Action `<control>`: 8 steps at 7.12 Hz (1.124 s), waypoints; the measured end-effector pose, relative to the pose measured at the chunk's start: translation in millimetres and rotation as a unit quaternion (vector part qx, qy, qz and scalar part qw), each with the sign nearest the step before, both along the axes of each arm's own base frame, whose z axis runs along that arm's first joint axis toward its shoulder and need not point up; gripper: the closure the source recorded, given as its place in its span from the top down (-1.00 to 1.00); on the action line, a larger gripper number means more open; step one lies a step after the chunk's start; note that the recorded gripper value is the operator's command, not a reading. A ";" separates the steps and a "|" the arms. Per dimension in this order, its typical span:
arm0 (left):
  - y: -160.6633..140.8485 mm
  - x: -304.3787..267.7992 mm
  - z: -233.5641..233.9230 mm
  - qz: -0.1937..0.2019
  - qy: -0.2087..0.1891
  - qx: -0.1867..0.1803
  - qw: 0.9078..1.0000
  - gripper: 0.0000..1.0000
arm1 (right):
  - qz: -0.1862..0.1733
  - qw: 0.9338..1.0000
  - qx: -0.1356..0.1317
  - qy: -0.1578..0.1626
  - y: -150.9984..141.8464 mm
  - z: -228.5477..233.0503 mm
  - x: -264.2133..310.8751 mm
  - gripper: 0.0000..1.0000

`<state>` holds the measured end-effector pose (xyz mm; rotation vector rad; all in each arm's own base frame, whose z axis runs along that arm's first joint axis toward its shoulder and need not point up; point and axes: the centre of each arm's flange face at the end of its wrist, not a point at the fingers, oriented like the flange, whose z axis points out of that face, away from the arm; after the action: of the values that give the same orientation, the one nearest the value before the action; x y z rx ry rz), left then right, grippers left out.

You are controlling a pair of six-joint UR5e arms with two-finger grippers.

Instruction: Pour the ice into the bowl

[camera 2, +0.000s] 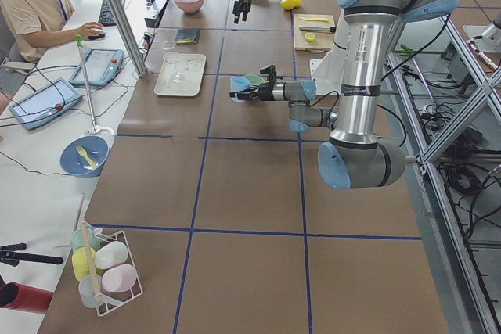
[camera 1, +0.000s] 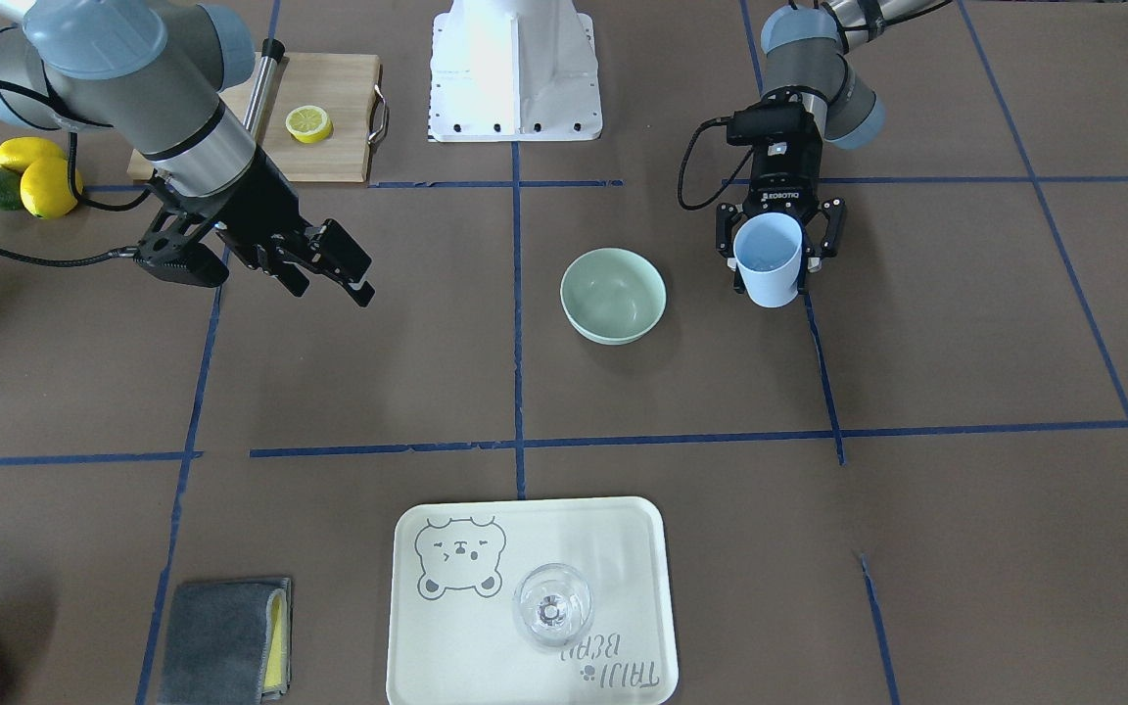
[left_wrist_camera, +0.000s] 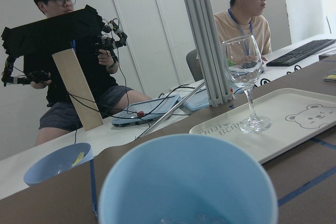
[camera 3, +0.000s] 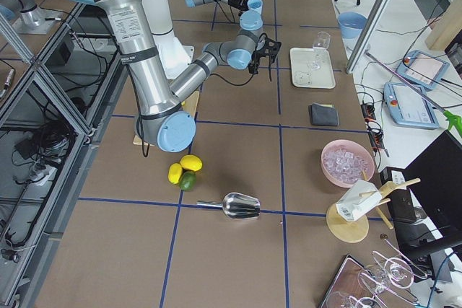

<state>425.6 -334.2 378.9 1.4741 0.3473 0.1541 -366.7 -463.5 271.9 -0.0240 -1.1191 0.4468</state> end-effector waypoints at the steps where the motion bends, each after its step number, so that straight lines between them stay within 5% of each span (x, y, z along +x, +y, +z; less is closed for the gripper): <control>1: -0.3 2.3 -3.3 0.002 -0.055 0.007 0.998 -1.00 | -0.001 1.000 0.003 0.006 -1.3 6.4 2.5 1.00; 5: -4.4 33.6 -43.6 0.022 -0.250 0.020 0.968 -1.00 | -0.003 1.000 0.004 0.020 -4.4 22.6 5.1 1.00; 6: -4.7 48.8 -52.3 0.035 -0.299 0.016 0.954 -1.00 | -0.003 1.000 0.003 0.021 -4.3 23.8 5.0 1.00; 8: -3.4 78.1 -57.5 0.078 -0.422 0.006 0.903 -1.00 | -0.003 1.000 0.003 0.022 -4.0 24.4 4.6 1.00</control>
<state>503.7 -337.6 321.5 1.2556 -0.2481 0.8925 -362.1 -467.5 296.3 -0.0127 -1.0774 0.4369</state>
